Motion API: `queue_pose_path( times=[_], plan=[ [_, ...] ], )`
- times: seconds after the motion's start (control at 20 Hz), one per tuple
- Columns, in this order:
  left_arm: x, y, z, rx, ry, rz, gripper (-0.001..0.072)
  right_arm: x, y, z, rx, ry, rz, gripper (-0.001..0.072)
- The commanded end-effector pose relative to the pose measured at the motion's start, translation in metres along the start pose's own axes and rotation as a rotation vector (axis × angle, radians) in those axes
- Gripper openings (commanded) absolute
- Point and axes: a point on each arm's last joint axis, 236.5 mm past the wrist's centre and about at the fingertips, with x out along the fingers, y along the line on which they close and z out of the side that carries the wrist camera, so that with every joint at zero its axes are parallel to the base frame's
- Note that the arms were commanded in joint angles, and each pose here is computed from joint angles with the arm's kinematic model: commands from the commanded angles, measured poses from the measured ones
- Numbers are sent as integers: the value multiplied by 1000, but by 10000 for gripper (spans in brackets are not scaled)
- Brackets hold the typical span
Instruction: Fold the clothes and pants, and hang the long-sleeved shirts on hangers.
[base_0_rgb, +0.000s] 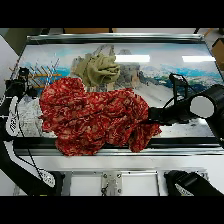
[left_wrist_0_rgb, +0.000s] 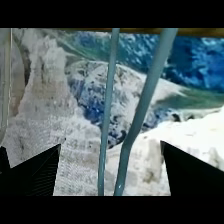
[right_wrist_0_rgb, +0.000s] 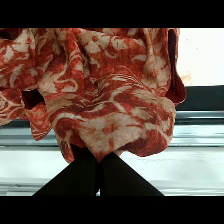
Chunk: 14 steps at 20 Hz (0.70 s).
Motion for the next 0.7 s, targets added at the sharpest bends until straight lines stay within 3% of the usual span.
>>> queue_pose_path(
  times=[0.0, 0.5, 0.55, 0.6, 0.65],
  plan=[
    [17, -2, -2, 20, -11, 4, 677, 0, 0, 0, 0, 1, 0, 15],
    [37, -4, 6, -47, 27, -19, 665, 0, 0, 0, 0, 1, 0, 15],
    [37, -4, 4, -48, 34, -19, 514, 0, 0, 0, 0, 0, 0, 14],
    [37, -4, 1, -48, 44, -19, 292, 0, 0, 0, 0, 0, 0, 14],
    [36, -4, 0, -48, 50, -20, 162, 0, 0, 0, 0, 1, 0, 15]
  ],
)
